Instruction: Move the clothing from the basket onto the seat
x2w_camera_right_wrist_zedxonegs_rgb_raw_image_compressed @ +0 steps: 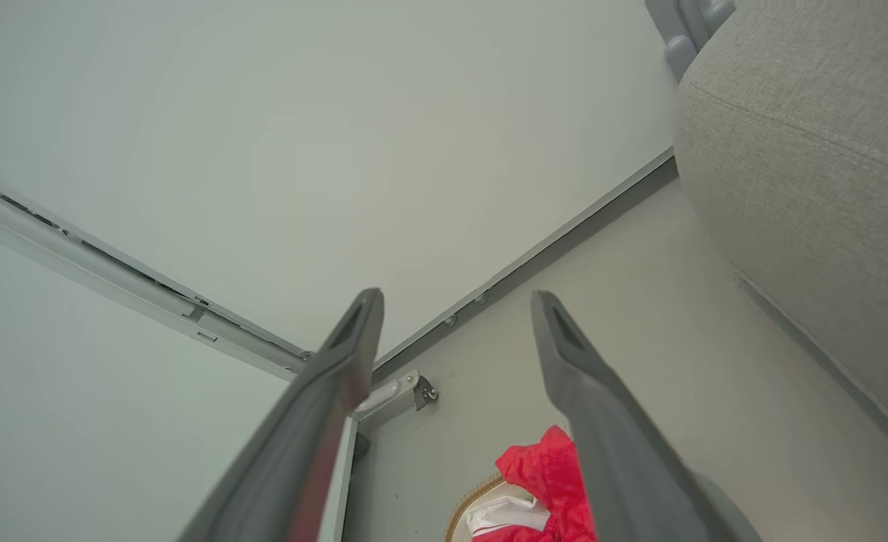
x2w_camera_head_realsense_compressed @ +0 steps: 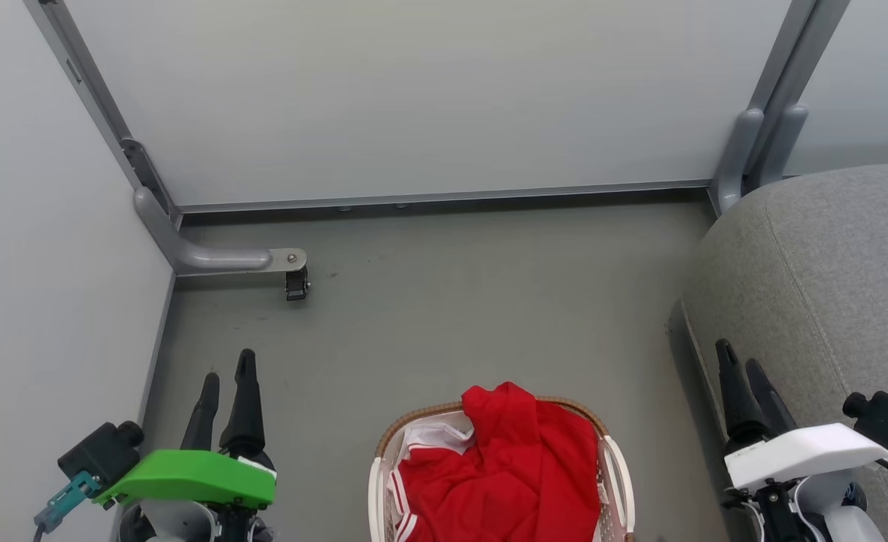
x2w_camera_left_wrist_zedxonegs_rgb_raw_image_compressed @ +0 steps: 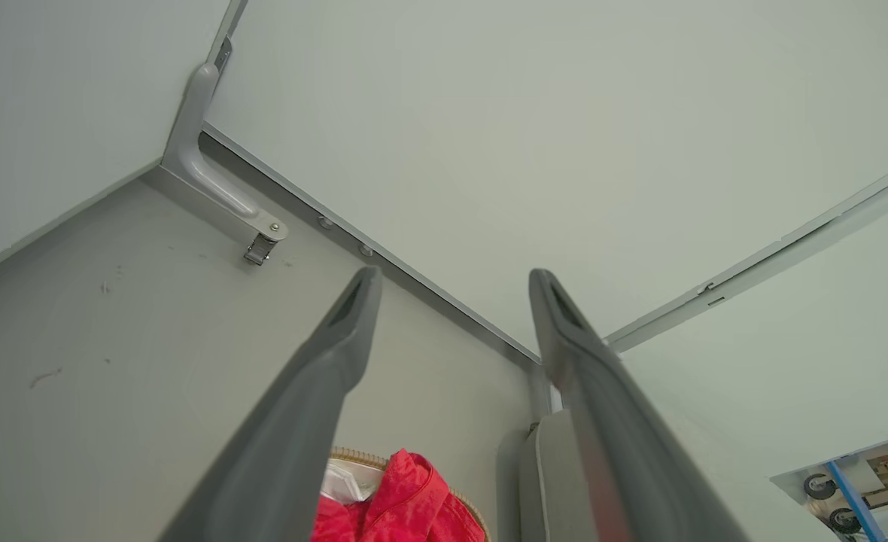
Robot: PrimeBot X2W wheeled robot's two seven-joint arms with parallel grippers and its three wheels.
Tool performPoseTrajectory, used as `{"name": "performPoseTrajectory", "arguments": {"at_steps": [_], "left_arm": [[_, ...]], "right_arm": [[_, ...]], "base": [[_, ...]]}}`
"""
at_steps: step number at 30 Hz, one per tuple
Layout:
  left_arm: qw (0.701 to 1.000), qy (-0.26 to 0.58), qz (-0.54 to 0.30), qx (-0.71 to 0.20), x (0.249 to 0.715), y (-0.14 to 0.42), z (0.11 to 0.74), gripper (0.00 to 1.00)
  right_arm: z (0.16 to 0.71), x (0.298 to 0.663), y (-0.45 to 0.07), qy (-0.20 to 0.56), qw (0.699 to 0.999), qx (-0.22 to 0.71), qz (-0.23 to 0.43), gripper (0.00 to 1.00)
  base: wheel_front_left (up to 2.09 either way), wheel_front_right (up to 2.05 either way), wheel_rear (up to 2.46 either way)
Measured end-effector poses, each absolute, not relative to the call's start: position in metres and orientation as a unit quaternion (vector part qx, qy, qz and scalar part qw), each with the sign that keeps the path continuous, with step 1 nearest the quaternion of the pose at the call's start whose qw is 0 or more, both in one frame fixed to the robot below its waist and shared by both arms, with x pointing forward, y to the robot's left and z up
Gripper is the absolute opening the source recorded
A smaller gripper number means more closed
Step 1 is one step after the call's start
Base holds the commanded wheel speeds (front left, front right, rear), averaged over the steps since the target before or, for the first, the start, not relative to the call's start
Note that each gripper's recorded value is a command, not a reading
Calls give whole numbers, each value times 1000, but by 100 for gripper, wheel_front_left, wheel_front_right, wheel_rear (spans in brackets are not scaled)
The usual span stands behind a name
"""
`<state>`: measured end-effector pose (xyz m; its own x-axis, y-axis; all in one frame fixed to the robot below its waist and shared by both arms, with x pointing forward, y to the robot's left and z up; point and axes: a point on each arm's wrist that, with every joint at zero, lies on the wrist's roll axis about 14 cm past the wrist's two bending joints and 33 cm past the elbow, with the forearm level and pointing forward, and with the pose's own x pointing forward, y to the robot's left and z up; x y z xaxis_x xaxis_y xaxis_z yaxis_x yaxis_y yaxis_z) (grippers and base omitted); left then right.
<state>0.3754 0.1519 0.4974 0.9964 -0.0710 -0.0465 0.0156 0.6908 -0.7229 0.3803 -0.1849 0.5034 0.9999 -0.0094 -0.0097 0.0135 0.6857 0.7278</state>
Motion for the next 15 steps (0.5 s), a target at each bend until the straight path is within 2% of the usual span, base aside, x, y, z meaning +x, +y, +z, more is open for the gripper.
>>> {"name": "performPoseTrajectory", "arguments": {"at_steps": [15], "left_arm": [[951,29,-27,-306,370,150,495,100]], "right_arm": [[502,378,-178,2,955,297,7,100]], "base": [[0,0,0]]}}
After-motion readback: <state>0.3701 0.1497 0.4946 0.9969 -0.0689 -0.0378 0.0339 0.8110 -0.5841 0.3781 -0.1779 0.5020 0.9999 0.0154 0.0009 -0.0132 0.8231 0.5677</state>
